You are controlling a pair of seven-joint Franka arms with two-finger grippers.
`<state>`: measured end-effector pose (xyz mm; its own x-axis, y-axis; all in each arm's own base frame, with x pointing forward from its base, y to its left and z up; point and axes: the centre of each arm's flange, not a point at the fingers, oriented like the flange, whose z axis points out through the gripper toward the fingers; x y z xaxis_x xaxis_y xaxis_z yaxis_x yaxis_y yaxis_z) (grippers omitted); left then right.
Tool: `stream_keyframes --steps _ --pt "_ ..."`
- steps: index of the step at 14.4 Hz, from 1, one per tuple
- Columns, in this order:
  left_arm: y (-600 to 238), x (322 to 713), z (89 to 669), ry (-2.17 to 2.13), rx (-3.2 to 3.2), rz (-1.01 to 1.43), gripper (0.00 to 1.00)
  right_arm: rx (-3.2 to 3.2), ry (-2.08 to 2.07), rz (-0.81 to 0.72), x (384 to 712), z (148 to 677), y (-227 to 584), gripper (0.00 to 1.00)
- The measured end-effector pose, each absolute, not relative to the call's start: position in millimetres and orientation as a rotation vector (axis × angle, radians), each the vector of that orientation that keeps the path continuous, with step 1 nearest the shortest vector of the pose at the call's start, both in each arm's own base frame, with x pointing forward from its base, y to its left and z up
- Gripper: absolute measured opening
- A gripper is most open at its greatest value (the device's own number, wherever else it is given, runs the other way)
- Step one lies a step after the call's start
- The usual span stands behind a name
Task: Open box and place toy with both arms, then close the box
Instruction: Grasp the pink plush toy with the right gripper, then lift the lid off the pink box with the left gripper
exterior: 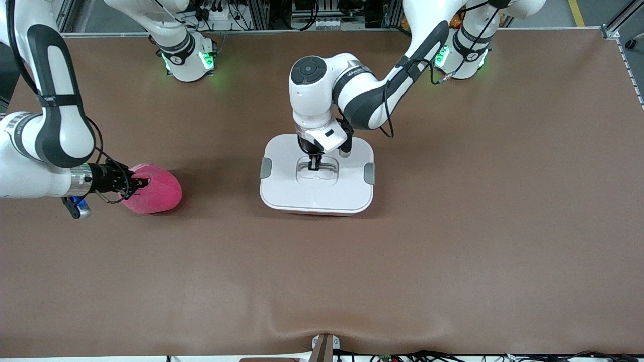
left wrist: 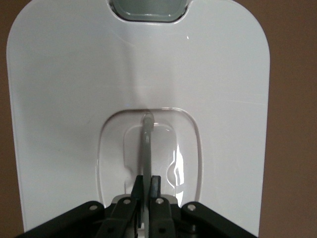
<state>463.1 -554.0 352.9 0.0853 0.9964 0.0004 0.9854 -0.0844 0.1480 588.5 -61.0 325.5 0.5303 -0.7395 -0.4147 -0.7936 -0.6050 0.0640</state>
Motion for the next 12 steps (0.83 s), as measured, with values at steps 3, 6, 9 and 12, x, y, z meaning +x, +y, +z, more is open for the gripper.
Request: stream_keyframes --steps 3,6,9,12 --pt "-554.5 464.9 360.8 2.042 2.218 0.153 0.07 -2.617 1.318 0.584 599.3 348.0 -63.0 0.12" --pt "-554.1 465.4 376.6 2.029 2.199 0.156 0.07 -2.456 1.352 0.616 608.0 380.1 -70.0 0.12" --pt "-548.3 466.5 397.7 2.027 2.186 0.172 0.07 -2.329 1.416 0.654 611.3 404.7 -78.9 0.12" --pt "-521.1 488.7 425.9 1.999 2.197 0.200 0.07 -2.297 1.469 0.693 612.5 415.9 -64.6 0.12"
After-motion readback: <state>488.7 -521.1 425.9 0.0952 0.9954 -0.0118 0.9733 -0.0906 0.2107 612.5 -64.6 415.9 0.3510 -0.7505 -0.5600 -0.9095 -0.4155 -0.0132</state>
